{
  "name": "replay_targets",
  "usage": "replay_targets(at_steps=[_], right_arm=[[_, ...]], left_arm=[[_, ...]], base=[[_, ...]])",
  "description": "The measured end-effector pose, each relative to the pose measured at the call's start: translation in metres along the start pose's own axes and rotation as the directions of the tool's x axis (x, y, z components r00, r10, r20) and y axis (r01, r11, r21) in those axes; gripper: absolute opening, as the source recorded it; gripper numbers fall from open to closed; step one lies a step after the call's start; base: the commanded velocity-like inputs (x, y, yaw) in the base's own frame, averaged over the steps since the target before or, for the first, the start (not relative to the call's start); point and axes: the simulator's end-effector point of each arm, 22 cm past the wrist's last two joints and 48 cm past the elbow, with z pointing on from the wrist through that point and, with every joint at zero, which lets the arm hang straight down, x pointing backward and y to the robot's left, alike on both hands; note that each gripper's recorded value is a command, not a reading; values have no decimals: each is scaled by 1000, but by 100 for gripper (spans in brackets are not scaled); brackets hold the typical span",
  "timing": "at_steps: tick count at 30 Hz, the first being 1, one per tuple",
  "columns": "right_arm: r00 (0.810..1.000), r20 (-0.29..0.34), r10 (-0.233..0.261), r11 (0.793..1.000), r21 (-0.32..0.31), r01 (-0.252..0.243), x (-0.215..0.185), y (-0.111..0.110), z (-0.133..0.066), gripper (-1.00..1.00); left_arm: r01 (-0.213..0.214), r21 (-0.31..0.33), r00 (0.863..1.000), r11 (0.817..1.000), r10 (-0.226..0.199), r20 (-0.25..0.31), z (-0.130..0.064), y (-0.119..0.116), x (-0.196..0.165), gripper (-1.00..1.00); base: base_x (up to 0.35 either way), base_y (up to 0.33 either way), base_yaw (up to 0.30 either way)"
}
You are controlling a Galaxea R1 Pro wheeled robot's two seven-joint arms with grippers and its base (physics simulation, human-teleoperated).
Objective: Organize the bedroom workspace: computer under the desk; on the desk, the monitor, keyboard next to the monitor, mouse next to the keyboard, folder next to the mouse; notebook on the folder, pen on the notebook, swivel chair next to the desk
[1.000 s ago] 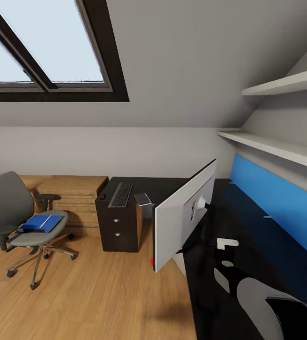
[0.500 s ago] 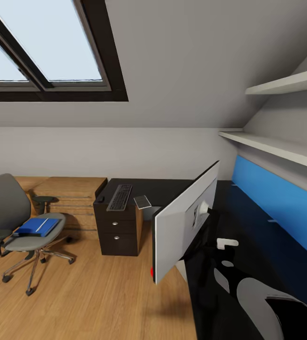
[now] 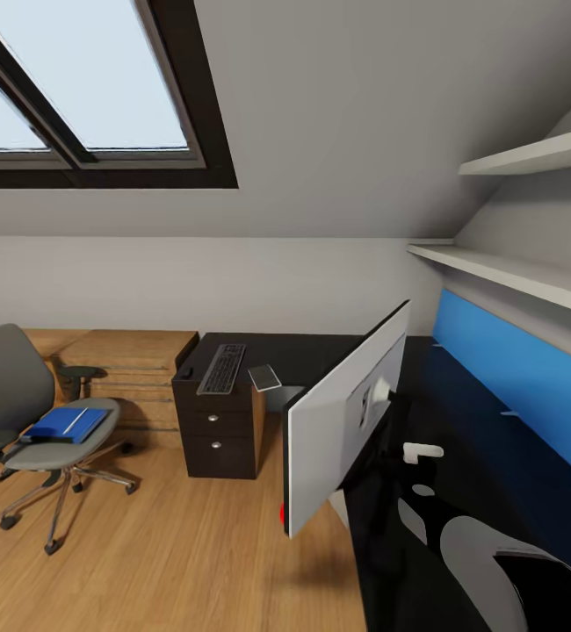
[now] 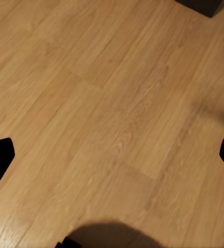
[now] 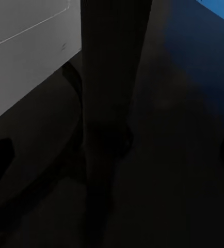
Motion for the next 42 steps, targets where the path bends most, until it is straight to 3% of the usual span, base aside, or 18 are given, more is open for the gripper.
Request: replay_targets(at_steps=[34,42], right_arm=[[1000,0,0,1000,0,0,0,0,0,100],[1000,0,0,1000,0,0,0,0,0,100]], left_arm=[[0,0,1000,1000,0,0,0,0,0,100],[0,0,1000,1000,0,0,0,0,0,100]], base=[[101,0,0],[127,-131,0]])
